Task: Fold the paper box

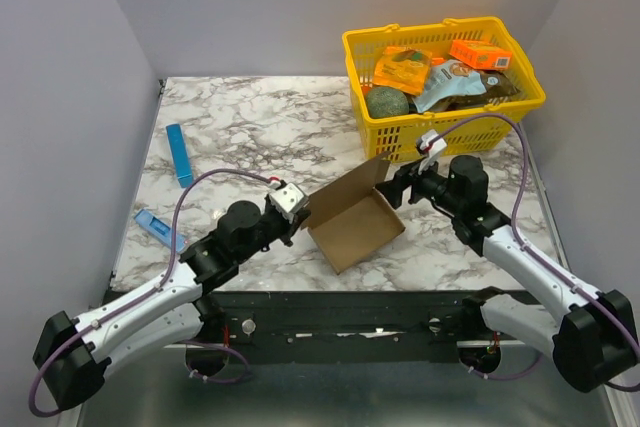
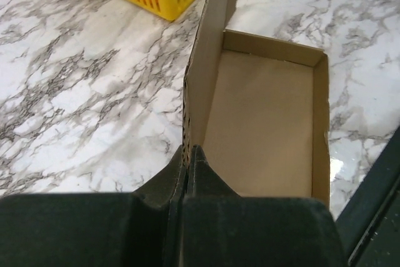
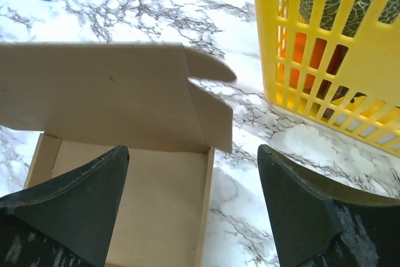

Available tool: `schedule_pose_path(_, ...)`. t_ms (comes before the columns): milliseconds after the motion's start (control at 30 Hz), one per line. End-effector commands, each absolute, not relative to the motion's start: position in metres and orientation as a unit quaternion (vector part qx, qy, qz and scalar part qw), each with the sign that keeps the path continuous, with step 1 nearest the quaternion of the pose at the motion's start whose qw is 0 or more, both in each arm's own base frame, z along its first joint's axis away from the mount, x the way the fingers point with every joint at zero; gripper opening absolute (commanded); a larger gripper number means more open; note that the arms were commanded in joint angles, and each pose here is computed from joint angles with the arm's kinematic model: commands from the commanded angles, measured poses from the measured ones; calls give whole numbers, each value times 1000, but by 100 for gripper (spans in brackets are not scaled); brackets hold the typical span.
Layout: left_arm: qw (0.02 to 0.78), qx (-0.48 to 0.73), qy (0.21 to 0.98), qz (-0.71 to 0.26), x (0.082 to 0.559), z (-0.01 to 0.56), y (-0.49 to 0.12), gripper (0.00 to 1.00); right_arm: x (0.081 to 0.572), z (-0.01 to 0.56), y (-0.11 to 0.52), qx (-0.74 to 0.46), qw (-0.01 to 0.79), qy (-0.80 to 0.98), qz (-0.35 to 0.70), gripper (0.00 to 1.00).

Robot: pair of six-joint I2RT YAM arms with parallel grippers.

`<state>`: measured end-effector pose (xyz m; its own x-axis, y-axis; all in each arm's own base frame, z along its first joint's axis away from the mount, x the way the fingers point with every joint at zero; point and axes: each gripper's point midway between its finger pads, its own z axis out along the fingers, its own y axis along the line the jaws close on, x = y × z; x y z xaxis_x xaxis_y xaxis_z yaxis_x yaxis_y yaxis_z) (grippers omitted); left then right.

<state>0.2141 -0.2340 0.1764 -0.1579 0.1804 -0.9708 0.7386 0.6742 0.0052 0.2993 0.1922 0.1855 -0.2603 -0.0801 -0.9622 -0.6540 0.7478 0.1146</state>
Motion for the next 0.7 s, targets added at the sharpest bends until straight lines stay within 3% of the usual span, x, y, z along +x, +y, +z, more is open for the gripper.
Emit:
schedule_pose_path(0,571,332,685,-308,193,207,-241,0,292,207,189,-265,573,725,276,92)
schedule_pose_path(300,562,339,670,-347,177,226,-242,0,279,223,196,-322,585,683,296,87)
schedule_pose_path(400,566,335,670,-344,179,228,-241,0,273,230,200,-336,587,669,307,64)
schedule_pose_path(667,564,327,685,-325,184,223,-236,0,263,240,202,-344,591,656,320,37)
